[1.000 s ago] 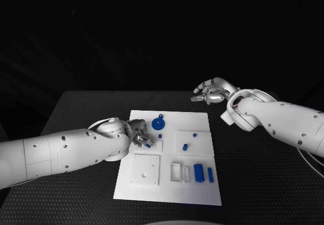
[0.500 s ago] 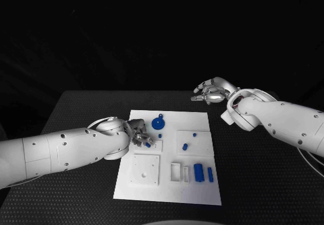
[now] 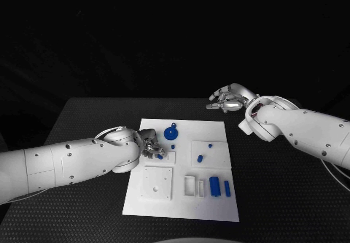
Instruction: Assemble the parts on the task board
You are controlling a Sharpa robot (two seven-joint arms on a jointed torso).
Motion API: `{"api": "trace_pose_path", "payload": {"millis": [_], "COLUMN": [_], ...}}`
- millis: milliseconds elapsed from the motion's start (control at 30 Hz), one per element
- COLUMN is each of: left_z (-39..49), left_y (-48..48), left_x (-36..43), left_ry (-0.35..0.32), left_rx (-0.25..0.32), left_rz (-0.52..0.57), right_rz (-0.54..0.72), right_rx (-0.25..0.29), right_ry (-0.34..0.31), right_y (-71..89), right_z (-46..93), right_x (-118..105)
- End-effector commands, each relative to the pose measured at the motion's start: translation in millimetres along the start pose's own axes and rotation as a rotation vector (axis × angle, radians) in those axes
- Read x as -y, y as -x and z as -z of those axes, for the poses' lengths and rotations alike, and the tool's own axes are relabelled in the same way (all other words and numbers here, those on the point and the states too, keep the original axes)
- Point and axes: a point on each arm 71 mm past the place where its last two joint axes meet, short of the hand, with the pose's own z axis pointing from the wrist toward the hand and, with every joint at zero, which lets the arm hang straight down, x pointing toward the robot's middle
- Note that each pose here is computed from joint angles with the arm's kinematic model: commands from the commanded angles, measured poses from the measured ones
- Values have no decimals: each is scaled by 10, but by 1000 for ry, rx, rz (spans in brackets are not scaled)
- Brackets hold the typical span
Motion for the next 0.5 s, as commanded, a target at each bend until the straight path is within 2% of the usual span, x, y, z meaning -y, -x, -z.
{"api": "trace_pose_path", "payload": {"millis": [33,267,500], "left_z": [4,1,-3], "left_y": [-112,-100,-116], "left_x": [28,27,74], "left_ry": [-3,-4,-18], "left_rx": [-52,-35,-46], "left_rz": [-17,-18,-25], "right_rz": [1,1,0], "right_rx": [-13,-13,-14], "right_ry": [10,10,10], "right_y": [-11,-11,-13], "right_z": [0,0,-2], "right_x": [-13,-13,-16]}}
